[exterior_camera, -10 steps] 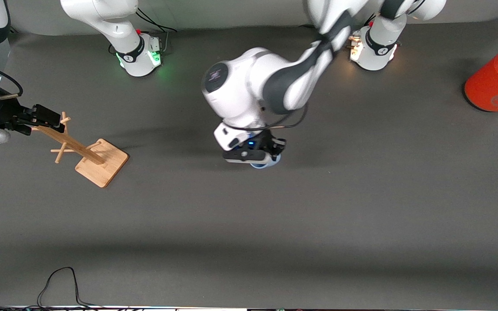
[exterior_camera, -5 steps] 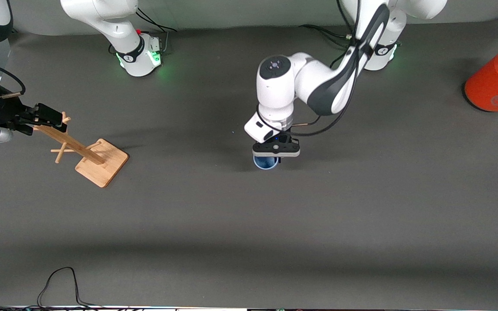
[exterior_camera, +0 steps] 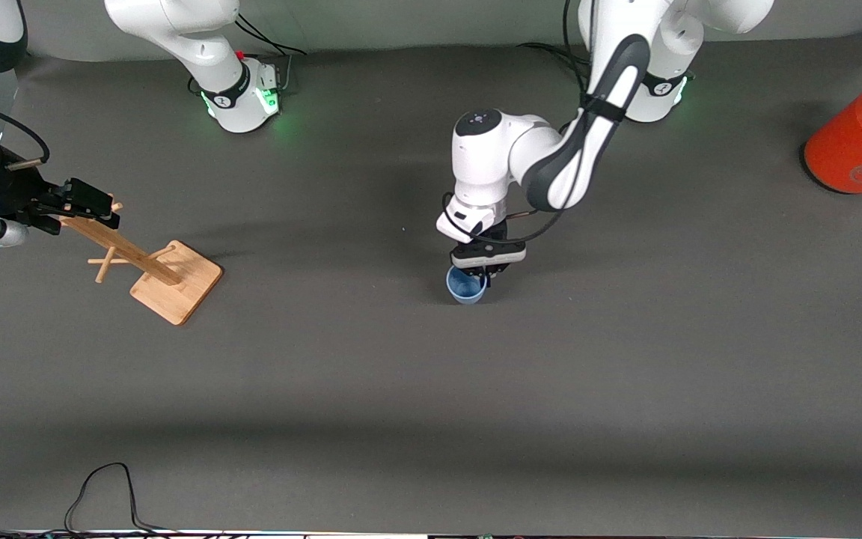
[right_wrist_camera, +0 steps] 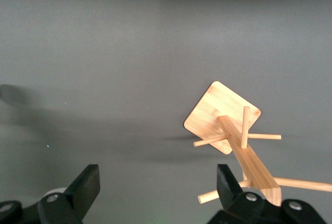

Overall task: Rotate and upright cup with both arms
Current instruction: 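Open the left gripper and lift it off the upright cup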

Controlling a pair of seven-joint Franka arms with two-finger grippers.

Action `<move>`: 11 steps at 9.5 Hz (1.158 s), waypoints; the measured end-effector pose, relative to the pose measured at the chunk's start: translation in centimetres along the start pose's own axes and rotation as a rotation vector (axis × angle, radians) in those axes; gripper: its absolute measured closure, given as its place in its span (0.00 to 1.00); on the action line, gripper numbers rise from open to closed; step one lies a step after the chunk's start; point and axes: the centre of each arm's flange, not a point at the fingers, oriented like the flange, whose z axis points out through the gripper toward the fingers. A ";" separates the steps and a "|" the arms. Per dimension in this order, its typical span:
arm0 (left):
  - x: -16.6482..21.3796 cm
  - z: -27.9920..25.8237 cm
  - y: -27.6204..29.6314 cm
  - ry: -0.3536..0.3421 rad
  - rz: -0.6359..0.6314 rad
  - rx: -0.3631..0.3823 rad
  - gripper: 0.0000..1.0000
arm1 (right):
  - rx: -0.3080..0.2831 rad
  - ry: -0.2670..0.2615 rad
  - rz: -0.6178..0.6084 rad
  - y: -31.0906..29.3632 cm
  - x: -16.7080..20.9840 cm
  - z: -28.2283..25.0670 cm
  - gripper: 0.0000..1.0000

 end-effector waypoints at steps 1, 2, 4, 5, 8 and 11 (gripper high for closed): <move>-0.2 0.3 0.0 0.002 -0.006 0.003 0.91 | 0.000 0.000 0.000 0.0 0.0 0.0 0.00; -0.1 0.2 0.1 0.004 -0.016 0.001 0.78 | 0.000 0.000 0.000 0.0 0.0 0.0 0.00; 0.9 -0.9 0.4 0.019 -0.038 -0.018 0.49 | 0.000 0.000 0.001 0.0 0.0 0.0 0.00; 2.0 -2.1 0.4 0.025 -0.060 -0.024 0.34 | 0.000 0.001 0.002 0.1 0.0 0.0 0.00; 9.6 -9.1 -0.1 -0.150 -0.039 0.035 0.00 | 0.000 0.025 0.000 0.0 0.1 -1.1 0.00; 22.8 -15.1 -9.9 -0.300 0.025 0.086 0.00 | 0.000 0.029 -0.002 0.0 0.1 -1.4 0.00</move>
